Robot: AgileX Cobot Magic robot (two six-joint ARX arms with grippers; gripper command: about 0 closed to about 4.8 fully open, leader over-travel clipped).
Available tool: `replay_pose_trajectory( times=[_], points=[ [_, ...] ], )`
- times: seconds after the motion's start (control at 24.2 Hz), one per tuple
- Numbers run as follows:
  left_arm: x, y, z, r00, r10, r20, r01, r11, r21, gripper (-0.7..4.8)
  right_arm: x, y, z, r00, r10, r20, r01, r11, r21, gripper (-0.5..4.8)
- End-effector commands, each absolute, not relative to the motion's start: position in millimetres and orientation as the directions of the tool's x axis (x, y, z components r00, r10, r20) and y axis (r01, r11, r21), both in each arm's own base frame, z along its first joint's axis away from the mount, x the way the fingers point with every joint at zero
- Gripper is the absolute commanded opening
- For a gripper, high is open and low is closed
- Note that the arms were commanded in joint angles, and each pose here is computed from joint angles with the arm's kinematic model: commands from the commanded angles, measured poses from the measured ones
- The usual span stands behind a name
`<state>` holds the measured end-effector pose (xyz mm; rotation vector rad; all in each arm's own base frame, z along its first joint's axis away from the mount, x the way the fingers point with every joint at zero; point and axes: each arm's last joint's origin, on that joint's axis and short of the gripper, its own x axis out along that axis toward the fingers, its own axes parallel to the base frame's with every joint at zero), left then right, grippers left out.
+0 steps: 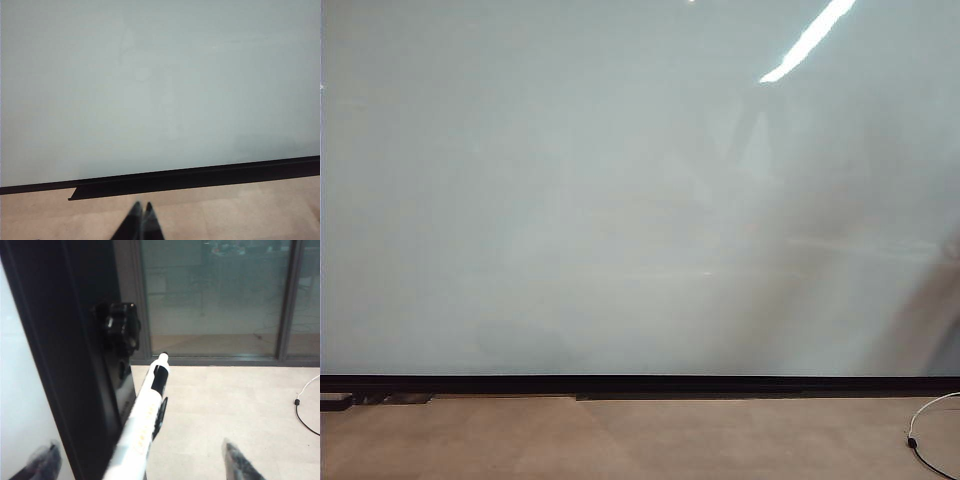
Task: Pick up the pen on the shelf to the right of the whiteboard and draw a straight line.
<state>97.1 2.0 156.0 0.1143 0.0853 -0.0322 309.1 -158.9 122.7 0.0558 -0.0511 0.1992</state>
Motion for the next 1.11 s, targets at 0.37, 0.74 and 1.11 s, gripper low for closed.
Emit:
replay_pose_trajectory(
  times=[0.37,0.74,1.11],
  points=[
    [96.9,1.9,158.0,0.997,-0.031,-0.074,0.039,0.993,0.114,-0.05,310.8,-157.9,125.9,0.979,0.19,0.074,-0.193,0.98,0.04,2.75],
    [96.9,1.9,158.0,0.997,-0.031,-0.074,0.039,0.993,0.114,-0.05,312.5,-154.0,125.8,0.974,0.213,0.073,-0.216,0.975,0.041,2.68],
    [96.9,1.9,158.0,0.997,-0.031,-0.074,0.039,0.993,0.114,-0.05,311.8,-154.9,125.7,0.973,0.22,0.071,-0.224,0.974,0.041,2.38]
  ],
)
